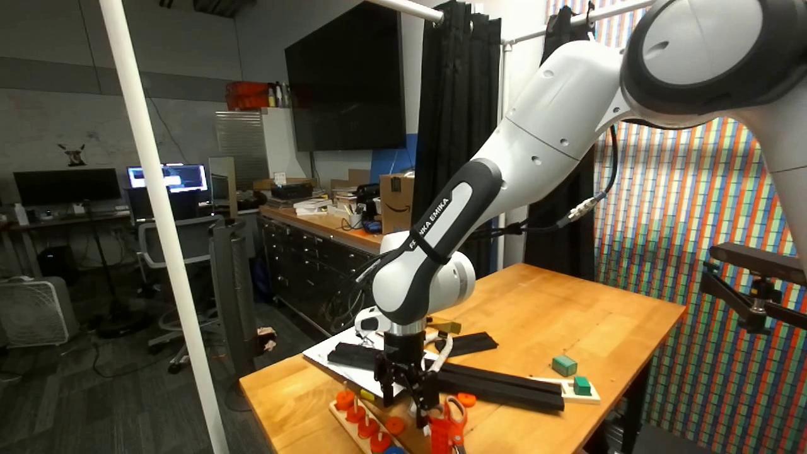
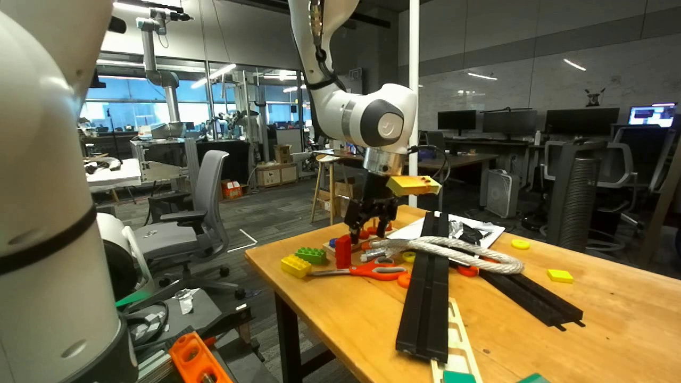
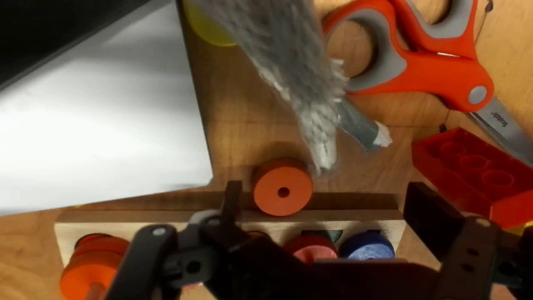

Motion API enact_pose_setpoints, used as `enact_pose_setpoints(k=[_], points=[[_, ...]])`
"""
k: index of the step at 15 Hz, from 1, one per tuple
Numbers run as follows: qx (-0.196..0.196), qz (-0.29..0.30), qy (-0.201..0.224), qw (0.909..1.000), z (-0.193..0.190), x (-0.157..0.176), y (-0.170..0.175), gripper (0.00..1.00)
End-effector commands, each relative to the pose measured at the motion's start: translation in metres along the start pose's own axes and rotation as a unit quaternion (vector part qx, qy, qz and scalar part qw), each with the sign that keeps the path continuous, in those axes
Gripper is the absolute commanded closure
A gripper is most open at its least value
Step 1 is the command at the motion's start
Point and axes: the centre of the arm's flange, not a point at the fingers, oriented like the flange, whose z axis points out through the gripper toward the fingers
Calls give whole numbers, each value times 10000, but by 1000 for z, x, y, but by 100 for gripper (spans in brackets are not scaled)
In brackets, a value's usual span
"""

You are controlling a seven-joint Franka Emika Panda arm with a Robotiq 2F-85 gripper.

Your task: Pick up the orange token from the table and put it on the wooden holder.

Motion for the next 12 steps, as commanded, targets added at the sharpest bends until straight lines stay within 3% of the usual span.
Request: enact_pose_setpoints(k=[1, 12], points=[[-58, -110, -52, 9999, 4, 2, 18, 0], [-243, -340, -220, 9989, 21, 2, 21, 0]])
